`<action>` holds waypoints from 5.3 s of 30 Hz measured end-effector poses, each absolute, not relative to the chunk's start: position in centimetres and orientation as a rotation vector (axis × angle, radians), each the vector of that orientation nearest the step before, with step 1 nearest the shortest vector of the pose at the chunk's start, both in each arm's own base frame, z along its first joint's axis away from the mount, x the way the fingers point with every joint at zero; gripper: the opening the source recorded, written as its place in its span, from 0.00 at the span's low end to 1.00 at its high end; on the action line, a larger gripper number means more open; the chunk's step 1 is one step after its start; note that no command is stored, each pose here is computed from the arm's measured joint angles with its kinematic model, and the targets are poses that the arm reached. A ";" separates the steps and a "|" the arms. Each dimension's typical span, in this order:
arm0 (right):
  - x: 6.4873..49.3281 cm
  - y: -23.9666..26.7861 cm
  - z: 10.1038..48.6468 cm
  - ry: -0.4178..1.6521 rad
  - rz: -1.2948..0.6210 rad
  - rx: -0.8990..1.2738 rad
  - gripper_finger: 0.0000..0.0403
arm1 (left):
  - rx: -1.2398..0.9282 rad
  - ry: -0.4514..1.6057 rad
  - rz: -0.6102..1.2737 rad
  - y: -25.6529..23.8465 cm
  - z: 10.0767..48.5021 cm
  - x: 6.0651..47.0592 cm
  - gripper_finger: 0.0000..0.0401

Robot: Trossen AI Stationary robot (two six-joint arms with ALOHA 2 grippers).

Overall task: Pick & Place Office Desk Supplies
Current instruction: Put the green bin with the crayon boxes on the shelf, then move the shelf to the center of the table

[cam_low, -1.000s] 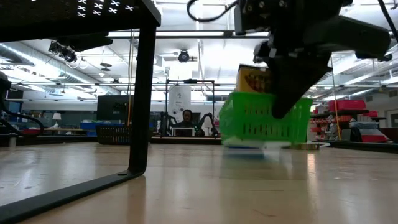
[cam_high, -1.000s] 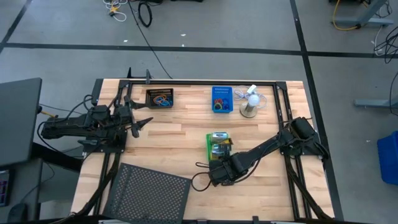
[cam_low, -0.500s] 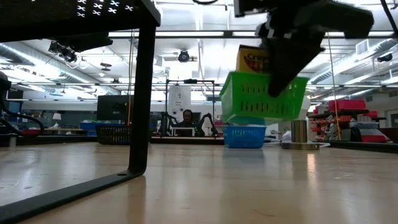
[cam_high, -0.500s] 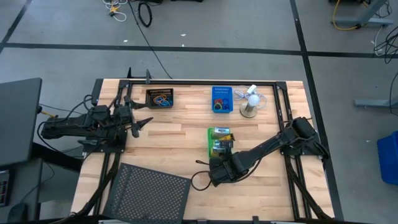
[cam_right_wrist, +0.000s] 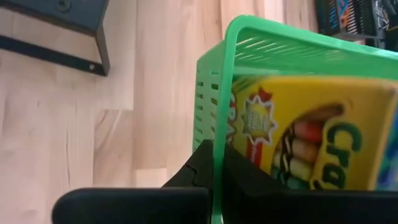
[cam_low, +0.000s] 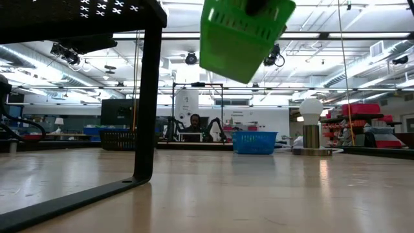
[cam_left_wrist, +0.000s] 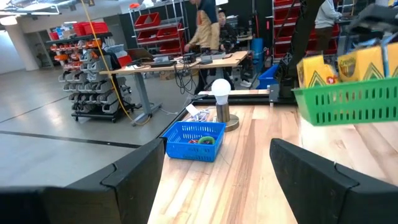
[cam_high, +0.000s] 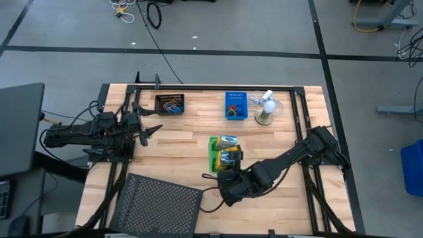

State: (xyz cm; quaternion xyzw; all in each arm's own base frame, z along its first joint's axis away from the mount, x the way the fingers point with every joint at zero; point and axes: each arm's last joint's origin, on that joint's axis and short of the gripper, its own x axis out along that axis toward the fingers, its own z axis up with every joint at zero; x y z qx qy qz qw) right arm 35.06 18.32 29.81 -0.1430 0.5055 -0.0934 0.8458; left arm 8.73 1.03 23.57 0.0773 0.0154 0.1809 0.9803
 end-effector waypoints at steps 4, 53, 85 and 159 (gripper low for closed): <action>35.5 18.5 30.3 1.075 -0.193 -0.320 0.01 | 0.153 0.030 0.357 1.0 23.6 8.7 0.75; 39.5 23.1 33.0 0.672 0.250 -0.300 0.01 | 0.090 -0.007 -0.190 -1.7 23.8 9.8 0.75; 36.8 18.7 26.1 1.230 -0.106 -0.505 0.01 | 0.104 -0.009 -0.152 -1.6 23.8 9.9 0.75; 35.0 12.0 22.5 0.656 0.323 -0.046 0.47 | 0.105 -0.021 -0.111 -1.5 23.9 9.9 0.75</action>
